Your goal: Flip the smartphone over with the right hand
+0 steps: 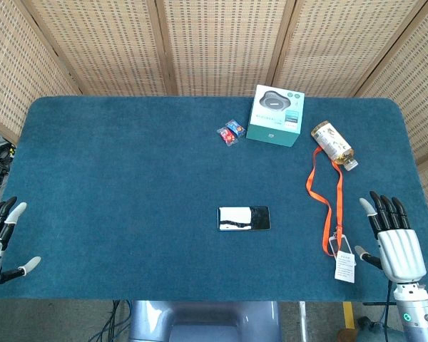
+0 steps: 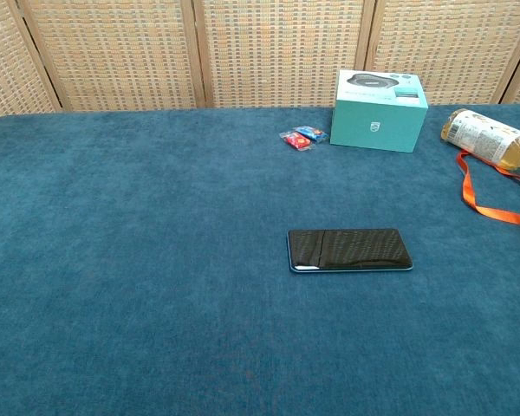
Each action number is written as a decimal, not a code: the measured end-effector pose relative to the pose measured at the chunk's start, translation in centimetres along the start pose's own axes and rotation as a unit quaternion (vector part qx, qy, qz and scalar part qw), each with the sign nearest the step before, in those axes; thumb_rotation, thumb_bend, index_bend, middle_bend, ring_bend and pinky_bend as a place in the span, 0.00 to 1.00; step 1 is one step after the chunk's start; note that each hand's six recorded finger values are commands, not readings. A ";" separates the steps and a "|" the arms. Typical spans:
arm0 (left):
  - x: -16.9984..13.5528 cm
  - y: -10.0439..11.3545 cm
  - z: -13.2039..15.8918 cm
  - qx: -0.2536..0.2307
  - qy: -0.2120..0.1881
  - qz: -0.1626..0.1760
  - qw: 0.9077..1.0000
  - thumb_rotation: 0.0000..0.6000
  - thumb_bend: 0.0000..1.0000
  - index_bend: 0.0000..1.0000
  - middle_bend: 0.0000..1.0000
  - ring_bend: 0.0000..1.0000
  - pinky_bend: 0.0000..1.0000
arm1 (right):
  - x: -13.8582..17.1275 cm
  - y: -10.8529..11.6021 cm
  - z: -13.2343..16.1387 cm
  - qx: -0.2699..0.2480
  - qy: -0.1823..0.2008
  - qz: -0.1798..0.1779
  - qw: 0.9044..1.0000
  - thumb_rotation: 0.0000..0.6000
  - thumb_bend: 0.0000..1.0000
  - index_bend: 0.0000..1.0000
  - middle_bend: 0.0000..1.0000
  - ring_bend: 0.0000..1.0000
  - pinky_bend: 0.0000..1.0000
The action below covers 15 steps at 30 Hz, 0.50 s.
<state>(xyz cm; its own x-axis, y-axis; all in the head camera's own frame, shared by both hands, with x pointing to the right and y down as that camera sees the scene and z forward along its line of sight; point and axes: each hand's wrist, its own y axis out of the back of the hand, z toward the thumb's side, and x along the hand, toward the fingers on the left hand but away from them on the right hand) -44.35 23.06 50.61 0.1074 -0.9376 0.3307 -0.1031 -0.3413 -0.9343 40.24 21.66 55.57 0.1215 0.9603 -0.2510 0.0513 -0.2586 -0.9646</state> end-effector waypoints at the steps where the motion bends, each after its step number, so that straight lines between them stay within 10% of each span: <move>1: 0.0 0.0 0.0 0.000 0.000 0.001 1.000 1.00 0.00 0.00 0.00 0.00 0.00 | 0.0 0.0 0.0 0.000 0.000 0.001 1.000 1.00 0.00 0.04 0.00 0.00 0.00; 15: 0.3 -0.1 -0.2 -0.002 0.002 0.000 1.000 1.00 0.00 0.00 0.00 0.00 0.00 | -1.1 -1.6 1.6 -0.003 0.034 0.034 0.999 1.00 0.03 0.13 0.00 0.00 0.00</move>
<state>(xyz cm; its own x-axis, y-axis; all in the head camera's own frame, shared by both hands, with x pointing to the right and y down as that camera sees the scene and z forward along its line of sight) -44.53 22.76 50.89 0.1036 -0.9381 0.3305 -0.1068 -0.3409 -0.9340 38.40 21.19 57.22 0.1914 0.9314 -0.3096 0.0468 -0.3238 -0.9450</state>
